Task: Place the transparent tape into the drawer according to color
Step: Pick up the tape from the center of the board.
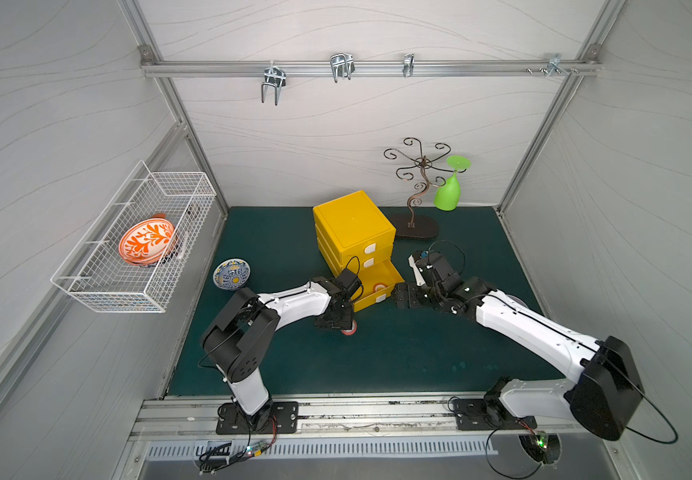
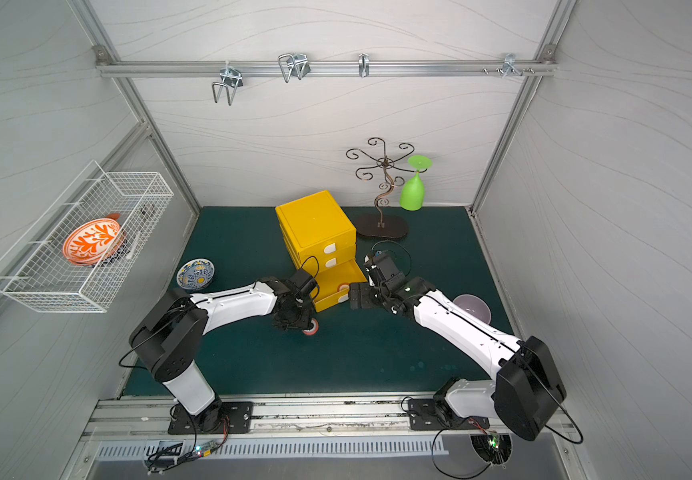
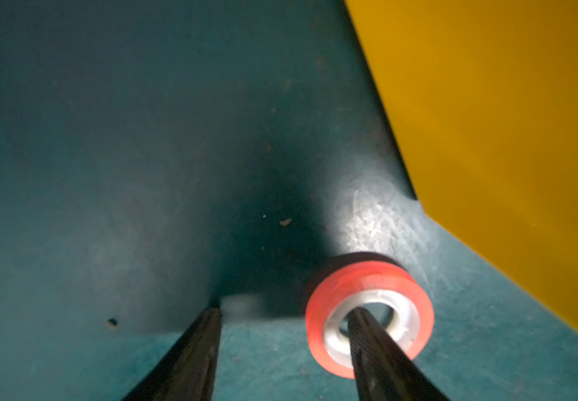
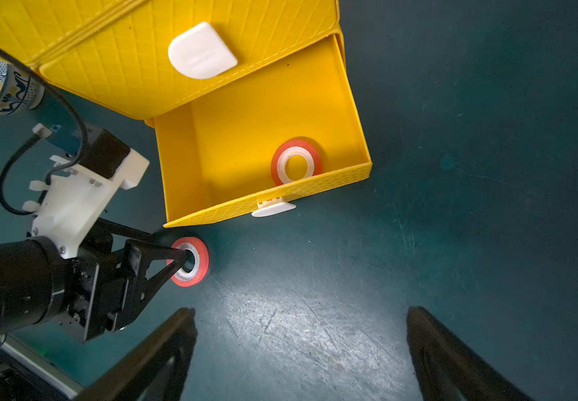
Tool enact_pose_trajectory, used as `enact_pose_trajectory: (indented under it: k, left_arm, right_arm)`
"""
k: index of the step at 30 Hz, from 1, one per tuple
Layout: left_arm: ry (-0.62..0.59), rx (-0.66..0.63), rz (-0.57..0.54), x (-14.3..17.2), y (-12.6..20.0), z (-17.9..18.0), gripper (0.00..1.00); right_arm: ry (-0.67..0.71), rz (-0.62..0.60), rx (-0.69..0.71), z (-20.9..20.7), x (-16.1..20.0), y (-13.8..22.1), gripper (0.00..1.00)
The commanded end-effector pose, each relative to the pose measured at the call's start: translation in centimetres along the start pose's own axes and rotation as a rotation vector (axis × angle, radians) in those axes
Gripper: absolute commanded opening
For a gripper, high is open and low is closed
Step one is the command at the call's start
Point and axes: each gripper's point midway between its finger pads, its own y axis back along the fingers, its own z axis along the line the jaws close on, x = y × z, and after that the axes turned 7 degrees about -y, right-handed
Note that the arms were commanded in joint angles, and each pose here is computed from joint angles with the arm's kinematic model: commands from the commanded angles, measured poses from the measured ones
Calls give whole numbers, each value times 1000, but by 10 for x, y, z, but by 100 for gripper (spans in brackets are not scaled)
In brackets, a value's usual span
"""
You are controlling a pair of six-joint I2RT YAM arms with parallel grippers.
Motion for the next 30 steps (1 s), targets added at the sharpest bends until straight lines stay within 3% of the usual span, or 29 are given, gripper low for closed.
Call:
enact_pose_trajectory:
  k: [1,9,18,24,30]
  left_arm:
    - [-31,-16,44,5,-13,-1,56]
    - [-51,-17,71,8,-16,-4,40]
    - [-52,-14,89,13,-19,-6,0]
    - [-42,-22,65,13,-12,-2,0]
    - [6,-26,-69,1,18,6,0]
  right_arm:
    - [-2,-8,-5,-1,-1,9,99]
    - [-11,-6,-10,-2,2,11,99]
    - [-28,11,-22,-4,9,11,99]
    - [-63,19,-31,-12,13,10,99]
    - [-89,15,-24,-22,16,11,99]
